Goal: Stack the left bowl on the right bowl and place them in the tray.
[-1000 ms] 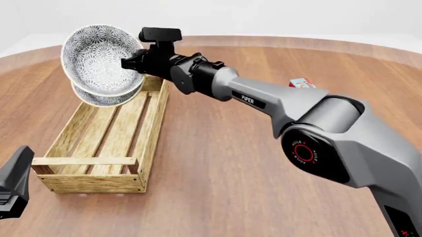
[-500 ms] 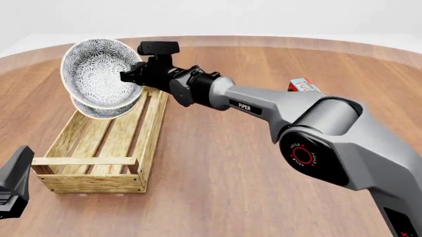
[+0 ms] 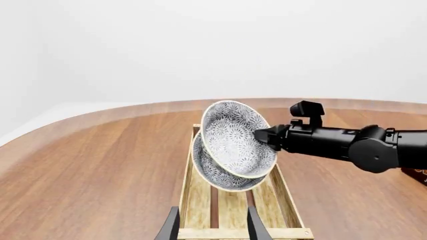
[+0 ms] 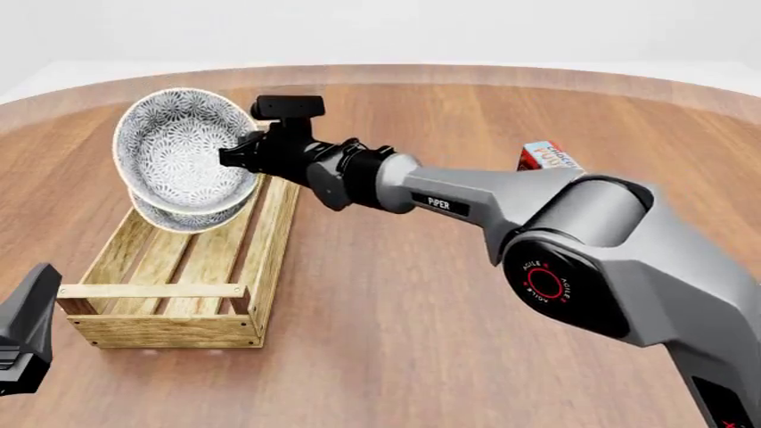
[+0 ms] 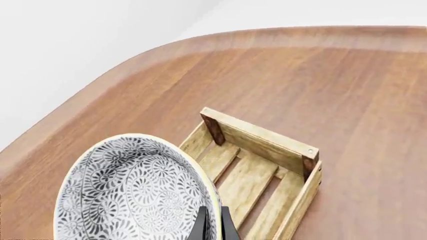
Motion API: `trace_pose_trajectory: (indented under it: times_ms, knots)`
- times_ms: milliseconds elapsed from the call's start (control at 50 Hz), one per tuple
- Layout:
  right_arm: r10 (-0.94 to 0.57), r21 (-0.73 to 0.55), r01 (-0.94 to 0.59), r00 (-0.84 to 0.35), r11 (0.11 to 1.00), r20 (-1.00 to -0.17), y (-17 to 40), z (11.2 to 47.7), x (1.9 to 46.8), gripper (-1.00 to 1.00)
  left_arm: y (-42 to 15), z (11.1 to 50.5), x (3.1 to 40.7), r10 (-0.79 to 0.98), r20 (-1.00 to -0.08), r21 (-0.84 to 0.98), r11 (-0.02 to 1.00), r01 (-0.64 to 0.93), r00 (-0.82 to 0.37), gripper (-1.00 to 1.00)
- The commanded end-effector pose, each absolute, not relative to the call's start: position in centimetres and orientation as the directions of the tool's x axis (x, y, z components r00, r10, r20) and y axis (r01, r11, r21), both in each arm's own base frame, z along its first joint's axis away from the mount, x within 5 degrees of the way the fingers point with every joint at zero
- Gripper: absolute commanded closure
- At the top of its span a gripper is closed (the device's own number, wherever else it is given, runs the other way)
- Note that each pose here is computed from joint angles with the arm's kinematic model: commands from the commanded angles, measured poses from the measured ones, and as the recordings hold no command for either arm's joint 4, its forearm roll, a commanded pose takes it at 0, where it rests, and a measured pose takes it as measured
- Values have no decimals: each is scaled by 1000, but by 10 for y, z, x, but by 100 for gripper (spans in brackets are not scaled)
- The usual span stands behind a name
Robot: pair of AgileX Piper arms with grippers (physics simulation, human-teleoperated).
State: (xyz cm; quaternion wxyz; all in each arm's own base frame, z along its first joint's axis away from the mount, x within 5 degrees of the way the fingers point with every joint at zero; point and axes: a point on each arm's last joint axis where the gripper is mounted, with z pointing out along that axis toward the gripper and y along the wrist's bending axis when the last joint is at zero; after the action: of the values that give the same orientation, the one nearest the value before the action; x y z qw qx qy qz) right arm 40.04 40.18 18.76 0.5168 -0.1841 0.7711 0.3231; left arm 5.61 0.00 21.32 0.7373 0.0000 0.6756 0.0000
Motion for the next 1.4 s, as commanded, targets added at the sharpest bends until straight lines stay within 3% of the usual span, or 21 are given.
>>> trace_pose_trajectory:
  times_ms: [20,820,840,1400]
  knots:
    - [114,384,-584,-444,715,-889,404,184,397,100,0,213,56,0,-996,0,1000,0,87,-100]
    - [60,385,-564,-508,731,-859,415,144,397,100,0,213,56,0,-996,0,1000,0,87,-100]
    - [52,376,-565,-505,734,-861,414,143,399,-100,0,213,56,0,-996,0,1000,0,87,-100]
    - [62,377,-568,-495,732,-866,410,153,397,-100,0,213,56,0,-996,0,1000,0,87,-100]
